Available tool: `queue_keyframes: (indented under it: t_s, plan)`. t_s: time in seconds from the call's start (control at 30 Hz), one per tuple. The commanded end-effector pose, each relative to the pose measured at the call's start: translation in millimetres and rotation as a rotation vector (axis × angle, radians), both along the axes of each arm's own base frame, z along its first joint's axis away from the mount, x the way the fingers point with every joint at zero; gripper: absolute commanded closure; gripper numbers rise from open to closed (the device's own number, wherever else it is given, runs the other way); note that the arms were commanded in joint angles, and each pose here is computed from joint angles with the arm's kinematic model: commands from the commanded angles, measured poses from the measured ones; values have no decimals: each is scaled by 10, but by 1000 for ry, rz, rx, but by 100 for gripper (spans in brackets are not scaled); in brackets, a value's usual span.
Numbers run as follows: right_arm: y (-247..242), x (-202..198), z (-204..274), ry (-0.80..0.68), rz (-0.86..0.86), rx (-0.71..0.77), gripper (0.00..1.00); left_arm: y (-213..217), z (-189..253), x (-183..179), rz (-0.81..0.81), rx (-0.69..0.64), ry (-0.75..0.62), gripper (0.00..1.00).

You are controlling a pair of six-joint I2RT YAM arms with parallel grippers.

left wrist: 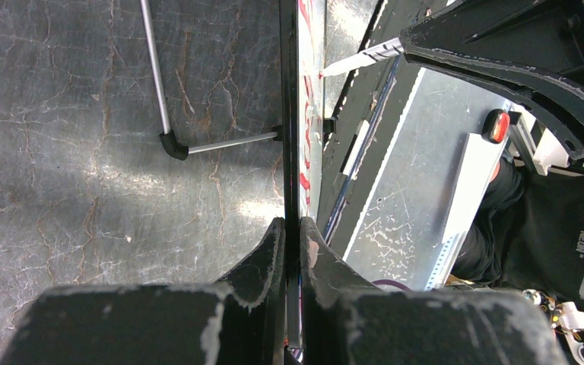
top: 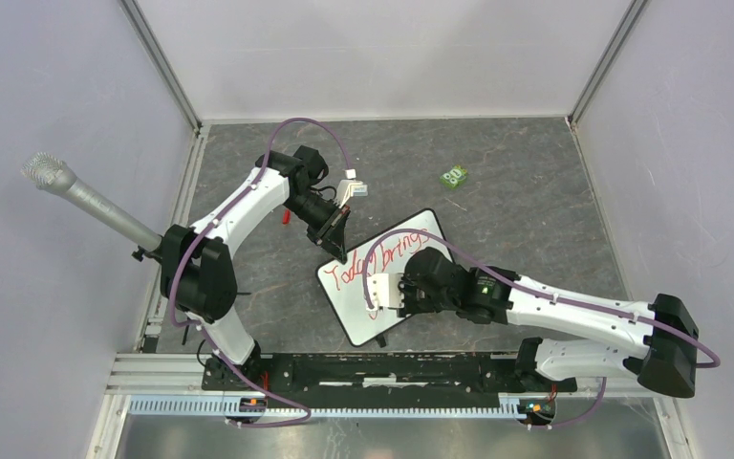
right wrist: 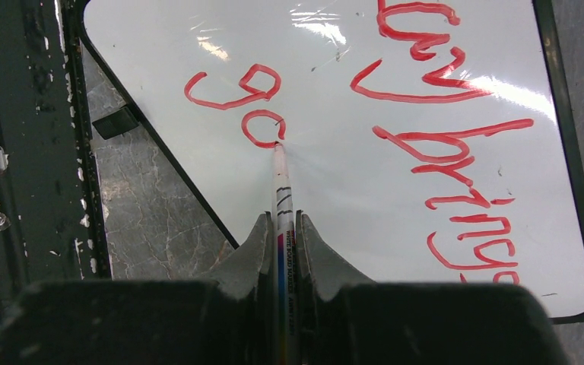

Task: Write a sentence on the whiteboard

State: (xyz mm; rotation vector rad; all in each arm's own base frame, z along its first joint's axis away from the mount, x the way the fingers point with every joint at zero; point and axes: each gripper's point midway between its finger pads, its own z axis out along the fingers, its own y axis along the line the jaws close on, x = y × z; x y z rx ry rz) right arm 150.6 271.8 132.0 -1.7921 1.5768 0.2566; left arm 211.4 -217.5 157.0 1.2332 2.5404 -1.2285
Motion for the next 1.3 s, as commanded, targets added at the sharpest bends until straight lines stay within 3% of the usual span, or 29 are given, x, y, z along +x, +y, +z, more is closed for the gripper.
queue_keyframes:
  t_s: [0.0,0.77,1.27]
  plan:
    - [62,210,219,-69,-64,40,100,-18,33,5,-4,-13,-32,98]
    - [84,-36,296,0,44,98,100,-25,36,22,1,-11,-31,98]
    - [-71,55,92,2,-12,55,100,-35,28,32,0,-10,-27,98]
